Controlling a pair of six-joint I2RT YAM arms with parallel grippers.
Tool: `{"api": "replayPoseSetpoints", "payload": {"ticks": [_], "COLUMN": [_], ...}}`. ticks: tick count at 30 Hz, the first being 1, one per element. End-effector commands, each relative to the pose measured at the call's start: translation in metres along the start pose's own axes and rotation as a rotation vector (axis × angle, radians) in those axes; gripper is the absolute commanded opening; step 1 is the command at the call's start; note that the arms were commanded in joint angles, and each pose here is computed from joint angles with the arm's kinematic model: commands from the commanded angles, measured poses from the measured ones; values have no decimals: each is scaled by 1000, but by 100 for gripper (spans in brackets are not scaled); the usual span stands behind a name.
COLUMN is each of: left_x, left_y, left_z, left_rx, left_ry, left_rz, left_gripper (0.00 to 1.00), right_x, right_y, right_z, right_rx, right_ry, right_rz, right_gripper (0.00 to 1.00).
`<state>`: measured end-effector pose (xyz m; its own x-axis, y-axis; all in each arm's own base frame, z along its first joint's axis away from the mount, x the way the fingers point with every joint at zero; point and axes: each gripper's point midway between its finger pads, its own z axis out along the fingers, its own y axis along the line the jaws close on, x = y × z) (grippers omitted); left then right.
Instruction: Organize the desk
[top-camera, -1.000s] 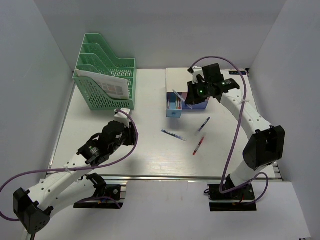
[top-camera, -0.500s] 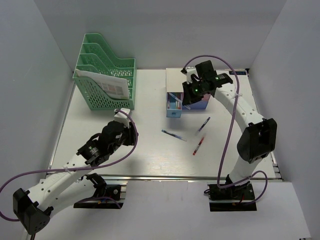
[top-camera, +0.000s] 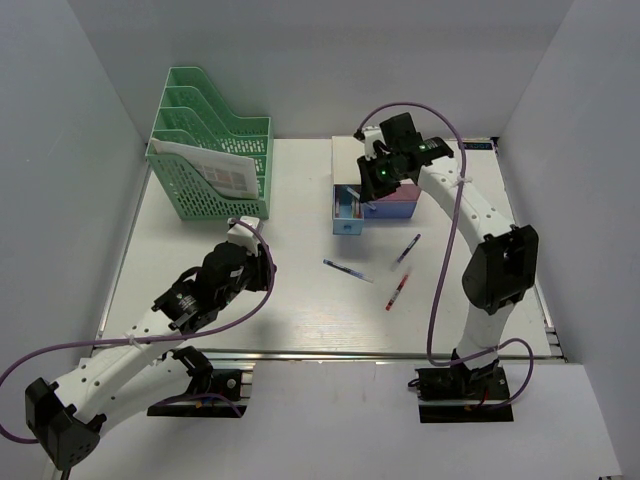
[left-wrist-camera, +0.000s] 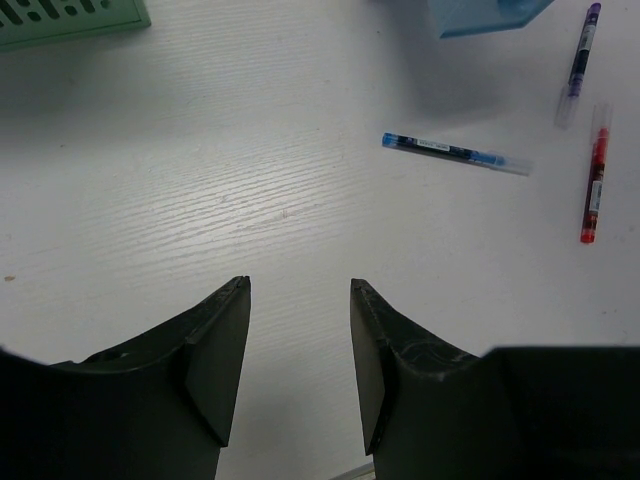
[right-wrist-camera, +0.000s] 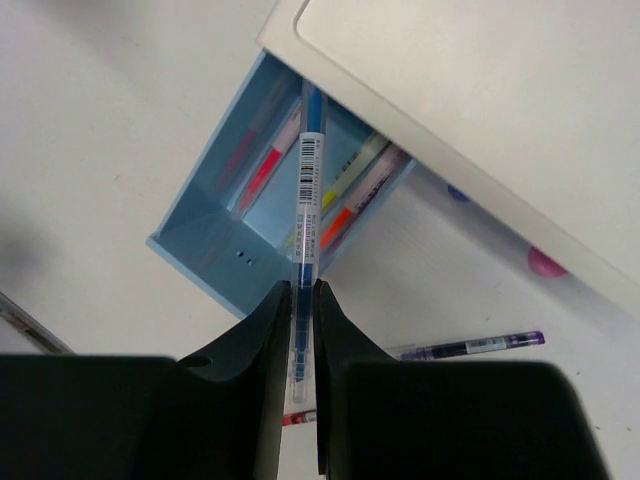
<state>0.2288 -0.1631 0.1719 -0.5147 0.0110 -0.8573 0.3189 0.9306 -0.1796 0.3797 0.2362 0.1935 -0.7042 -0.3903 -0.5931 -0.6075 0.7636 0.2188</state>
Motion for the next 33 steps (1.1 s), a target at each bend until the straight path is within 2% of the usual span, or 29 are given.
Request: {"api": "replayPoseSetpoints", "payload": {"ticks": [1,10,13,15,16,17,23,24,26,27,28,29,30,31,32,33], "left_x": [-9,-8,-8,-7,-7,-7,-7,-7,-7,-8,-9,-8,-9,-8,-10,-11], "left_y": [2,3,3,3,3,4,3,4,4,4,4,4,4,4,4,5], "left_z": [-4,-2,-2,-2,-2,-2,-2,-1,-2,-2,-3,-3,-4,-4,-5,-5], "left_rx": [-7,-14,-13,-15,-15,-17,-17,-18,-18,-19,-18,-18,-17,-18,-18,-20], "left_ry": [-31,-26,-25,-23,-23,-23,-23,-21,-24,-26,-29,-29,-31,-32,-38,-40], "left_rz": [-1,1,1,2,2,2,2,4,3,3,2,2,-1,-2,-4,-6], "left_gripper": [55,55,55,55,55,55,55,55,55,55,55,55,55,55,55,55], "right_x": [-20,-24,-27,-28,-30,-30,-37,-39,-27,-24,-16,14,25,37,72,81], "right_y": [3,14,18,25,28,31,51,56,67,74,76,83,88,86,84,83], "right_z": [1,24,25,25,22,20,-21,-35,-43,-55,-57,-49,-54,-50,-35,-33], "right_rx": [10,-9,-20,-43,-57,-74,-145,-157,-242,-286,-326,-420,-455,-481,-526,-527], "right_ry": [-37,-10,-15,-17,-23,-26,-92,-123,-122,-159,-167,-123,-133,-146,-88,-99], "right_rz": [-29,-53,-63,-72,-76,-85,-145,-192,-281,-446,-531,-579,-667,-829,-847,-913], "right_gripper": [0,0,13,18,29,34,42,41,26,7,0,0,0,0,0,0]}}
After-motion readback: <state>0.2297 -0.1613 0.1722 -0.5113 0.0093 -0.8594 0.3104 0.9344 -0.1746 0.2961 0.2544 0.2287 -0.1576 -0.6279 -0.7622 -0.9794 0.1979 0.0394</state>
